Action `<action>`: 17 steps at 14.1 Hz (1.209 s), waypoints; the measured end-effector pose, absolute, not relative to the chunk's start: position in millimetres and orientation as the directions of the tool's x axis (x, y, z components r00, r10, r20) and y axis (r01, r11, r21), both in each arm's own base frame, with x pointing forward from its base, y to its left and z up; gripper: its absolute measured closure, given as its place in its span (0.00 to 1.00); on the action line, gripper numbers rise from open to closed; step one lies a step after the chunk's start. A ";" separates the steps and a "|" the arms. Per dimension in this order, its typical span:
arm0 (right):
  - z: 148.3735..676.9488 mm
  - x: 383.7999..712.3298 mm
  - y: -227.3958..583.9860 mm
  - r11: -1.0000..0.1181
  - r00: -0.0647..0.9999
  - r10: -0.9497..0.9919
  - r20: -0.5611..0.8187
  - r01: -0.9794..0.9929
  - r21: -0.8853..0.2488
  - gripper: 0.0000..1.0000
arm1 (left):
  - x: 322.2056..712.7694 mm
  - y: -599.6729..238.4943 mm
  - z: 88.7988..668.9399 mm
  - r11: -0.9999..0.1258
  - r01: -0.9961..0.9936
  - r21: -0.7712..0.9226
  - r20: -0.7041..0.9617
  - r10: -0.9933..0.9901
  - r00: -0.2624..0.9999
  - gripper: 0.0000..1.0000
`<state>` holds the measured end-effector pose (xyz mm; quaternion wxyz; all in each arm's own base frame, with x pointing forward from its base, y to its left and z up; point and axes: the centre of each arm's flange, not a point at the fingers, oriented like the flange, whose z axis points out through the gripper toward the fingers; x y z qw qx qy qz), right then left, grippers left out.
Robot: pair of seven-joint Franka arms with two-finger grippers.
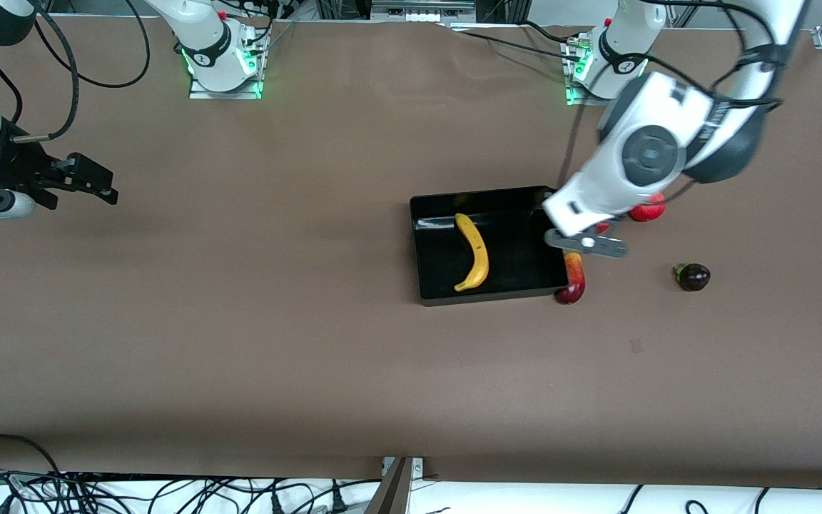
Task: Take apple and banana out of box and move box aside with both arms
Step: 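Reach the left gripper into the tray and grasp the yellow banana, then lift the banana out of the tray and carry it beside the plum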
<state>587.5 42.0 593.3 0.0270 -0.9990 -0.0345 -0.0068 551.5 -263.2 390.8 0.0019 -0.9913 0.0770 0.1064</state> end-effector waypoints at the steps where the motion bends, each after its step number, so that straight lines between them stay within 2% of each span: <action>1: 593.5 587.5 42.1 -0.996 0.998 0.069 0.016 0.069 -0.053 0.00 | 549.4 -295.4 377.6 -0.991 -0.129 0.028 -0.201 -0.132 0.971 0.00; 3: 593.4 587.5 42.1 -0.996 0.998 0.069 0.016 0.069 -0.053 0.00 | 546.8 -339.5 328.5 -0.991 -0.120 0.059 -0.181 -0.129 0.975 0.00; 7: 593.2 587.4 42.1 -0.996 0.998 0.069 0.015 0.070 -0.053 0.00 | 549.3 -354.2 218.5 -0.983 -0.157 0.100 -0.176 -0.173 0.969 0.00; 11: 593.1 587.4 42.1 -0.996 0.997 0.069 0.014 0.070 -0.053 0.00 | 543.9 -360.5 181.6 -0.978 -0.157 0.139 -0.165 -0.179 0.970 0.00; 12: 593.1 587.4 42.1 -0.996 0.997 0.069 0.014 0.070 -0.053 0.00 | 543.1 -361.7 179.4 -0.977 -0.157 0.142 -0.165 -0.179 0.970 0.07; 17: 593.1 587.3 42.1 -0.996 0.997 0.069 0.014 0.070 -0.053 0.00 | 543.2 -362.0 179.2 -0.981 -0.136 0.138 -0.168 -0.158 0.973 0.62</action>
